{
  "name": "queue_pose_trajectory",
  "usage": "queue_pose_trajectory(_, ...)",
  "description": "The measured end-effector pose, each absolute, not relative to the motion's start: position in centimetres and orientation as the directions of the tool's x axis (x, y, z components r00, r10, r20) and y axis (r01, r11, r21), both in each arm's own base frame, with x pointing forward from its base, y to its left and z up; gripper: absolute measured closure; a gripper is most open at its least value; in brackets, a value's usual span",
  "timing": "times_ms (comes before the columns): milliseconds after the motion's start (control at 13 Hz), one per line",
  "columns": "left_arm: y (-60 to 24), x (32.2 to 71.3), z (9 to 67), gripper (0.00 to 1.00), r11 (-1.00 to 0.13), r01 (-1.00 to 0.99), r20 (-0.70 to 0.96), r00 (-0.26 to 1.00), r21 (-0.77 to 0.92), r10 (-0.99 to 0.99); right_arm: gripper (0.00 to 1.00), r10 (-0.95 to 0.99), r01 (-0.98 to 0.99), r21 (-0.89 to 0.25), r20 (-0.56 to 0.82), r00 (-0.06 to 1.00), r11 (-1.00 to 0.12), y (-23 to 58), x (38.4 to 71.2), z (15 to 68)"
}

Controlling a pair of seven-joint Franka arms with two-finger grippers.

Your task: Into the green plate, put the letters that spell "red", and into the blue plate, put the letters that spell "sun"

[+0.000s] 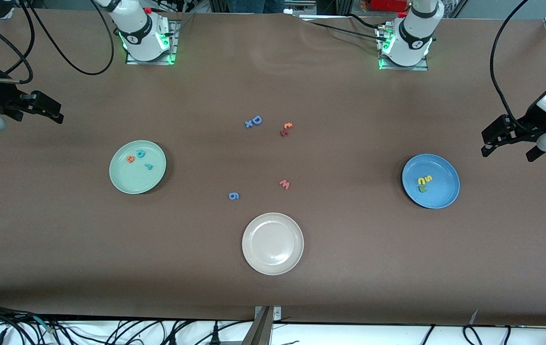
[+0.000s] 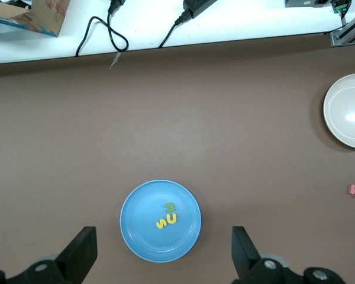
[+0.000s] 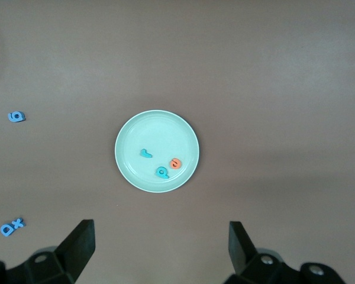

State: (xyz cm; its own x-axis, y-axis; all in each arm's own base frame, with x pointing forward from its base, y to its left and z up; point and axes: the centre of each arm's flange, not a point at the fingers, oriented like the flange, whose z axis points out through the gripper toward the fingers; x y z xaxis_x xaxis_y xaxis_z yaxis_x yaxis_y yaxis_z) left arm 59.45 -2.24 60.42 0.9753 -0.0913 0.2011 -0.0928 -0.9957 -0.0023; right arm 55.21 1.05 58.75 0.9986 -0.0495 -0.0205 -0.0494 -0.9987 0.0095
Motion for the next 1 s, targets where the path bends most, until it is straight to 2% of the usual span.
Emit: queue_pose_trajectory(1002, -1.9, 59.5, 60.35, 0.0, -0.996, -0.087, 0.2, 0.976, -0.002, -0.086, 0.0, -0.045, -0.045, 0.01, -0.019, 0.999, -0.999, 1.25, 55.21, 58.83)
